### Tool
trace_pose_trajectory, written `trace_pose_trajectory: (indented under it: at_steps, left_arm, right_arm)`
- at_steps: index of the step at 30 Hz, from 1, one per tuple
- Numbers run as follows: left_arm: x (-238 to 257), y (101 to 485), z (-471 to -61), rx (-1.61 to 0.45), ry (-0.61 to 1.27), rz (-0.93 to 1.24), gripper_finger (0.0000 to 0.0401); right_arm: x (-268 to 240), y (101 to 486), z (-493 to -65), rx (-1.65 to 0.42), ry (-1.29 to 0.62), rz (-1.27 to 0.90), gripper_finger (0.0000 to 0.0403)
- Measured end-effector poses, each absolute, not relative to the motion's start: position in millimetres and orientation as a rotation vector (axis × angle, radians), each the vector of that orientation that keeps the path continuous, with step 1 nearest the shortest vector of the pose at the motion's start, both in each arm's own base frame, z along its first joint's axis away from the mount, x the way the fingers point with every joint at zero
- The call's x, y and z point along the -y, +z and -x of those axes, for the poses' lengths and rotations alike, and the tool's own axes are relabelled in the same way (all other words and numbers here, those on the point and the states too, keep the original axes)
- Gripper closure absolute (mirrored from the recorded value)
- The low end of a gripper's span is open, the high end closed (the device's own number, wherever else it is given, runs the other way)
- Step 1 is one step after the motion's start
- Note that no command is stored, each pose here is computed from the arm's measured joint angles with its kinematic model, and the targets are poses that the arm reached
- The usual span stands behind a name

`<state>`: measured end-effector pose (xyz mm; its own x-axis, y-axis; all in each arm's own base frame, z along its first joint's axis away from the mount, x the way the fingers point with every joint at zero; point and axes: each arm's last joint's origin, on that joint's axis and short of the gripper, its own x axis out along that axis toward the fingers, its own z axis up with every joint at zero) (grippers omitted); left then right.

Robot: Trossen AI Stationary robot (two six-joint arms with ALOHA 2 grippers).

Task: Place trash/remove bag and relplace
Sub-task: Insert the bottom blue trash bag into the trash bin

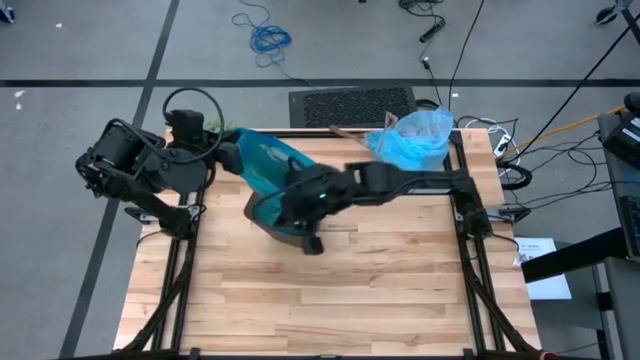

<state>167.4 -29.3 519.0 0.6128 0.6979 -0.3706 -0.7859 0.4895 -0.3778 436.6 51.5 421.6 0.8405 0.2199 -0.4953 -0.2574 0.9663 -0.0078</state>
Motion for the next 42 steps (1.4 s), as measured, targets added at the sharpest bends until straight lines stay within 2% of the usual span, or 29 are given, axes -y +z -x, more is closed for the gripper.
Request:
trace_pose_trajectory:
  at_steps: [5,10,16,26,28,33,42]
  left_arm:
    - [29,519,-167,-0.188,0.899,0.533,0.0401]
    - [28,521,-162,-0.184,0.892,0.538,0.0401]
    - [26,524,-153,-0.165,0.884,0.55,0.0401]
    - [26,526,-154,-0.149,0.873,0.556,0.0401]
    - [27,526,-155,-0.146,0.872,0.559,0.0401]
    - [26,527,-155,-0.138,0.874,0.562,0.0401]
    - [27,527,-155,-0.138,0.875,0.562,0.0401]
  right_arm:
    - [-47,395,-460,-0.556,0.139,-0.008,0.0403]
    - [-28,394,-463,-0.558,0.093,-0.037,0.0403]
    - [-1,380,-460,-0.686,0.01,0.017,0.0403]
    - [-3,309,-487,-0.923,0.046,0.021,0.0403]
    - [-9,305,-488,-0.939,0.07,0.029,0.0403]
    - [-25,312,-487,-0.896,0.118,0.034,0.0403]
    - [-42,378,-453,-0.734,0.164,0.011,0.0398]
